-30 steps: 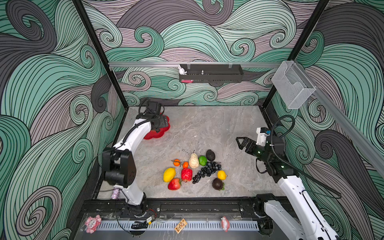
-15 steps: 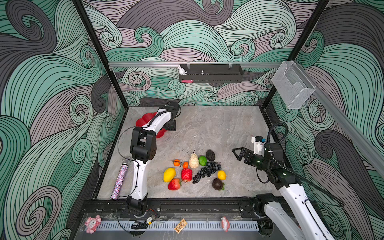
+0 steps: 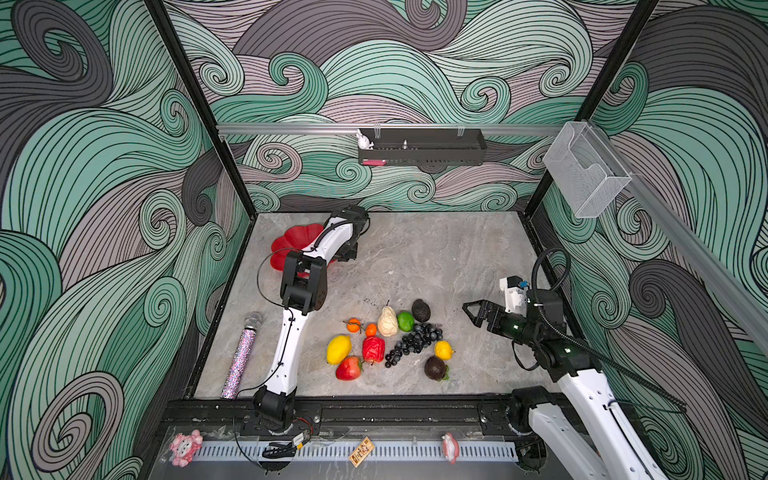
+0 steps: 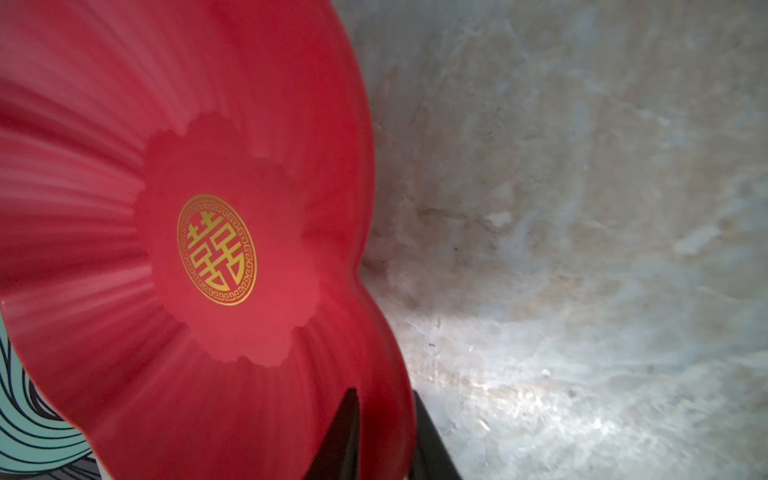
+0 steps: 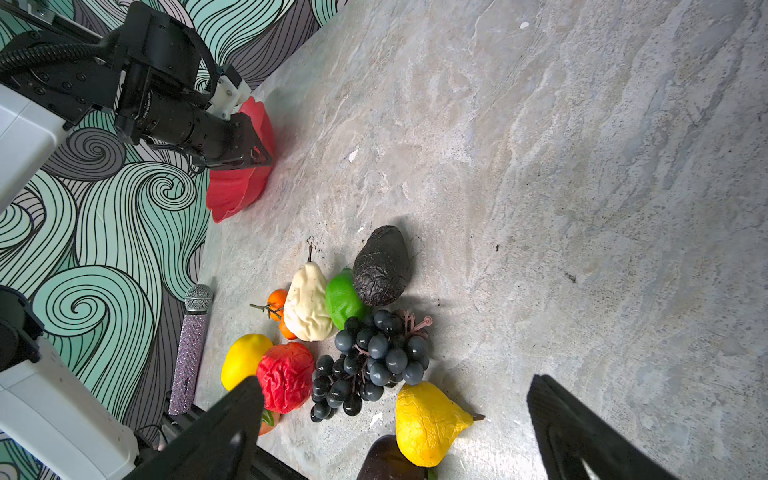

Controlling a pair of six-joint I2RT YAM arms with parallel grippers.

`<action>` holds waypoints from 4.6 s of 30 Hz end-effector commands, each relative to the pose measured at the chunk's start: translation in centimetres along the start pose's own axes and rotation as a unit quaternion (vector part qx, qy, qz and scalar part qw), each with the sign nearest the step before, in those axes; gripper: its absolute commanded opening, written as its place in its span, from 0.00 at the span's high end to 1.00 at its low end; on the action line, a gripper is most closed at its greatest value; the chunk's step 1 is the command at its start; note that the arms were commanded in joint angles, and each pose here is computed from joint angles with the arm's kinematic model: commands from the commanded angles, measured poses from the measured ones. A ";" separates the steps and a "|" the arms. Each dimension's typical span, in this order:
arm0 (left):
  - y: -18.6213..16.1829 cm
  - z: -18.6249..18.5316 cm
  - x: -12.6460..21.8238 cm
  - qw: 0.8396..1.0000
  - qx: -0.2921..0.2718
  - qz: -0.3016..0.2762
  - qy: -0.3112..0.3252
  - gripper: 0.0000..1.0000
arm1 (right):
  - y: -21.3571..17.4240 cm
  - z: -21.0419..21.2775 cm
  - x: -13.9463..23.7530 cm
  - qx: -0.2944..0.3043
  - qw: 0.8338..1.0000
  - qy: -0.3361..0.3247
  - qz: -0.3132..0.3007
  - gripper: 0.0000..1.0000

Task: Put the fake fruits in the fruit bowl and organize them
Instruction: 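Drag the red bowl to center with left gripper while right arm approaches fruit, then lower the right gripper onto the cream pear and close on it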

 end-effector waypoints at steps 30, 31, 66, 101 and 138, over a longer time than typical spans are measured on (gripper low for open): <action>-3.9 -20.1 12.3 0.967 -0.204 -0.096 -0.116 0.97 | -0.4 -2.2 3.7 -0.035 0.991 -0.092 -0.091 0.00; -4.2 -20.8 12.7 0.965 -0.211 -0.099 -0.117 0.97 | -0.5 -2.2 3.7 -0.036 0.991 -0.091 -0.091 0.00; -14.0 -10.1 22.4 0.938 -0.045 -0.271 -0.212 0.33 | -1.2 -1.6 0.2 -0.005 0.995 -0.097 0.029 0.02; -28.6 0.0 14.5 0.895 0.163 -0.386 -0.153 0.08 | -6.1 8.5 -8.8 0.176 0.962 -0.141 0.152 0.10; -32.0 2.7 13.5 0.873 0.210 -0.425 -0.116 0.02 | -14.5 12.8 -18.9 0.105 0.963 -0.202 0.141 0.20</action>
Point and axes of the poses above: each gripper's point midway between its finger pads, its own x axis back along the fingers, its own z axis along the line the jaws close on, y = z × x, the point moved 6 cm from there along x, back along the fingers, and after that the axes turned 14 degrees about -x, right-handed, at the moved point
